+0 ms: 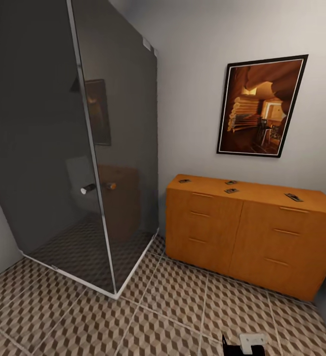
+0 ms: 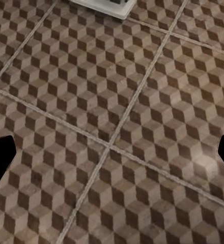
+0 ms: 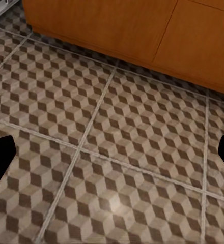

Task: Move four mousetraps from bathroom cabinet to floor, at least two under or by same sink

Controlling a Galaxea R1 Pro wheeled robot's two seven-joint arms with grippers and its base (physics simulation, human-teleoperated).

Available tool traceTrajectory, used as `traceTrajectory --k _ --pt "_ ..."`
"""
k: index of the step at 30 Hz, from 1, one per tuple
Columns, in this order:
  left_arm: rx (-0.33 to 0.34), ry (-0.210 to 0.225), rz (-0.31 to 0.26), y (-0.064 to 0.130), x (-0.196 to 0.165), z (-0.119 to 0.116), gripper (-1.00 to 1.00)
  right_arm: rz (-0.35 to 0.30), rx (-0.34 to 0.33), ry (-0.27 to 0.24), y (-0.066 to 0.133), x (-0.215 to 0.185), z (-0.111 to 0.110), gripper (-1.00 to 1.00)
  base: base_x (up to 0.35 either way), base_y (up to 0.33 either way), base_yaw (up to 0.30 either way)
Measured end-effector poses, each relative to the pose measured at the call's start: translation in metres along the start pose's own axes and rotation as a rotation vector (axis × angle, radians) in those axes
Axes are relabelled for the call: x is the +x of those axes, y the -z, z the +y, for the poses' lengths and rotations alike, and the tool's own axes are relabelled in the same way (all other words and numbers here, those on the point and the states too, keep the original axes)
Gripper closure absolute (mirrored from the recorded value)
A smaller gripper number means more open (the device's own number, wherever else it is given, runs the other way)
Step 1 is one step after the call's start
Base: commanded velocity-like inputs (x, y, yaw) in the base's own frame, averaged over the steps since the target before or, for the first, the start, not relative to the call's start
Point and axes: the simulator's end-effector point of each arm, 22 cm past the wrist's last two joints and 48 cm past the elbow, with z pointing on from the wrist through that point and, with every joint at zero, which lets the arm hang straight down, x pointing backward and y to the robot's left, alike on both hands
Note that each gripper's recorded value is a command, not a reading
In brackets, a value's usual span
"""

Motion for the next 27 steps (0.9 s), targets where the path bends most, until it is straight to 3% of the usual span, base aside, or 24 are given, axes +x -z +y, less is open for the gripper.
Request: traceTrajectory --k 27 --pt "0.000 0.000 -0.010 -0.0003 -0.0041 0.0000 -1.00 0.000 0.000 0.000 0.0000 0.0000 0.0000 -1.00 0.000 0.000 -0.225"
